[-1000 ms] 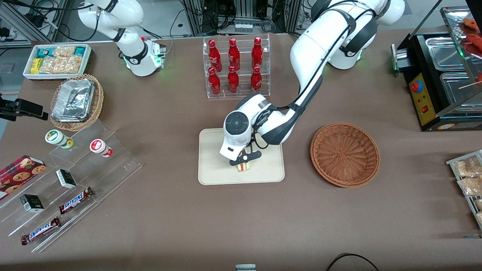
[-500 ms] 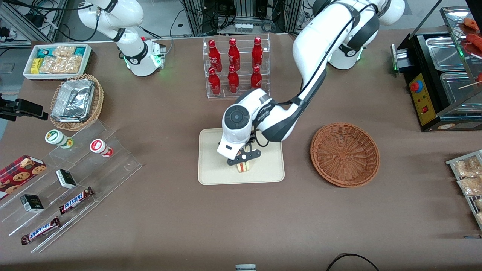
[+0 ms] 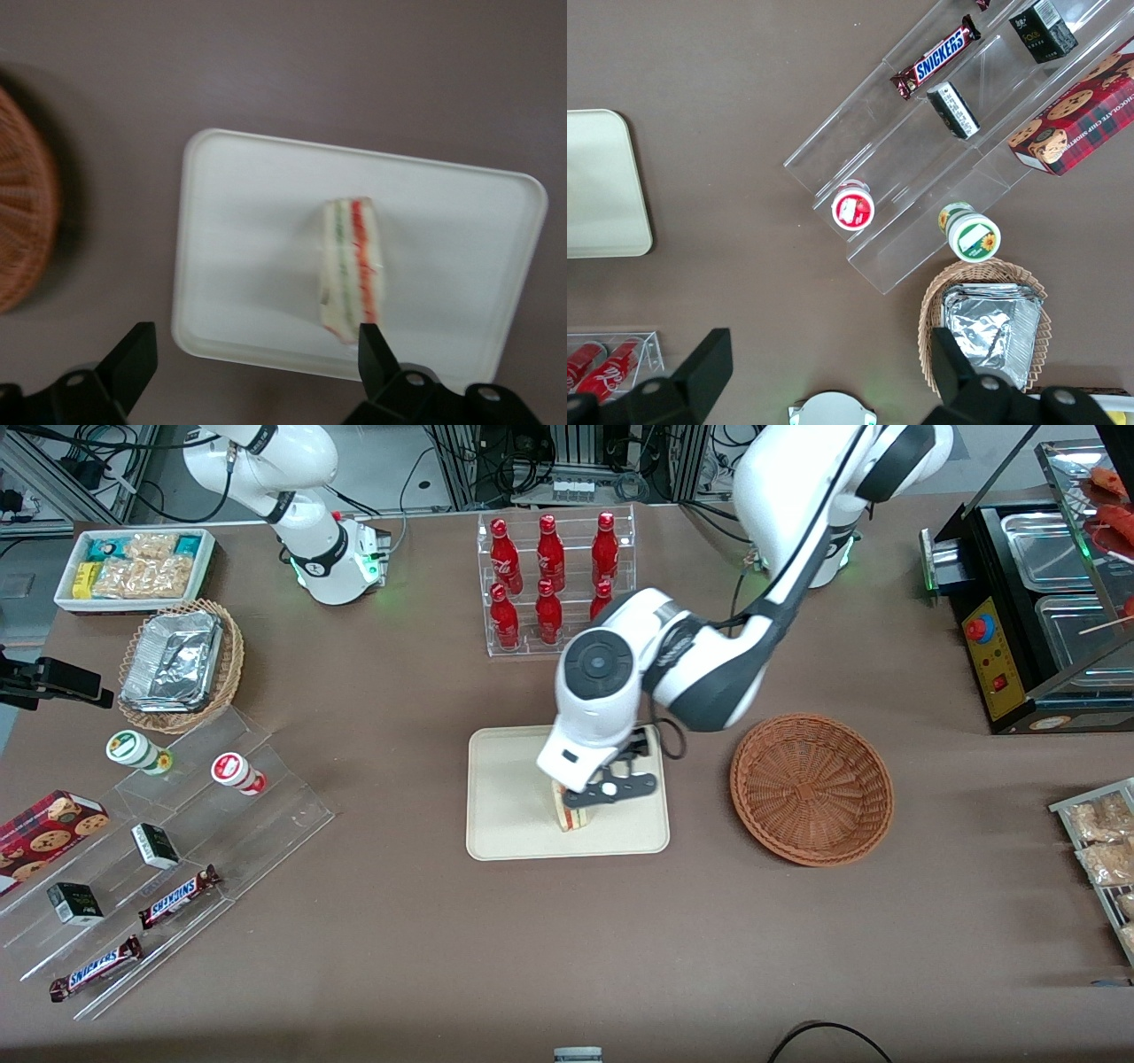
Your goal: Place sandwich from basket to tray
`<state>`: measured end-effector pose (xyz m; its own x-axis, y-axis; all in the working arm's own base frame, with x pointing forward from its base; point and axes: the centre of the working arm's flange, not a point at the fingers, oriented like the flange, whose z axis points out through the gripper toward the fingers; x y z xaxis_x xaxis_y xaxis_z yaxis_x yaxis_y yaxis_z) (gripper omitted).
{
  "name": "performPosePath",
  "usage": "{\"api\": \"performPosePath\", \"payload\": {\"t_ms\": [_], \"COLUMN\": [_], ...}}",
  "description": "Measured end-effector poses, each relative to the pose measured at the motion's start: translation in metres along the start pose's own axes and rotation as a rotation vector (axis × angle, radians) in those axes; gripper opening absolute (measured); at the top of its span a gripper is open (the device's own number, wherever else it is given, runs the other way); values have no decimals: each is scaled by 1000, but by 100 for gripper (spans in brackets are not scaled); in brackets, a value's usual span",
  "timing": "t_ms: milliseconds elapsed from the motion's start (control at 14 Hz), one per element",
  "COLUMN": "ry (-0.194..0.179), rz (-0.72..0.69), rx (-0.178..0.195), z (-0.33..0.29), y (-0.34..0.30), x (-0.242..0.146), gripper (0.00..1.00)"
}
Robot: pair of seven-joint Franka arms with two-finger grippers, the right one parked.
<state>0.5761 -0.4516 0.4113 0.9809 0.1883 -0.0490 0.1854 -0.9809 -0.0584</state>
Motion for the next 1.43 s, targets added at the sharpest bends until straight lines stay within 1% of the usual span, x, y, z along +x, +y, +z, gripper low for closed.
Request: {"api": "performPosePath", "payload": {"t_ms": [71,143,286,500,786,1000,1143,1286,1429], "ry": [-1,-11,-31,-57,-66,-59,-54,-65,-78], "rz": [-19,-17,33,98,173,227,250,290,332], "rx": [19,33,47,58,52,45,27,5,-4], "z": [-9,-16,-21,-25,-49,-71,-89,-106,-121], "y": [-20,-42,-83,-141,-217,-271,-302,-326,-344], "x": [13,26,46,64,72,67,58,46,38], "gripper": [100,100,100,100,100,100,100,100,100]}}
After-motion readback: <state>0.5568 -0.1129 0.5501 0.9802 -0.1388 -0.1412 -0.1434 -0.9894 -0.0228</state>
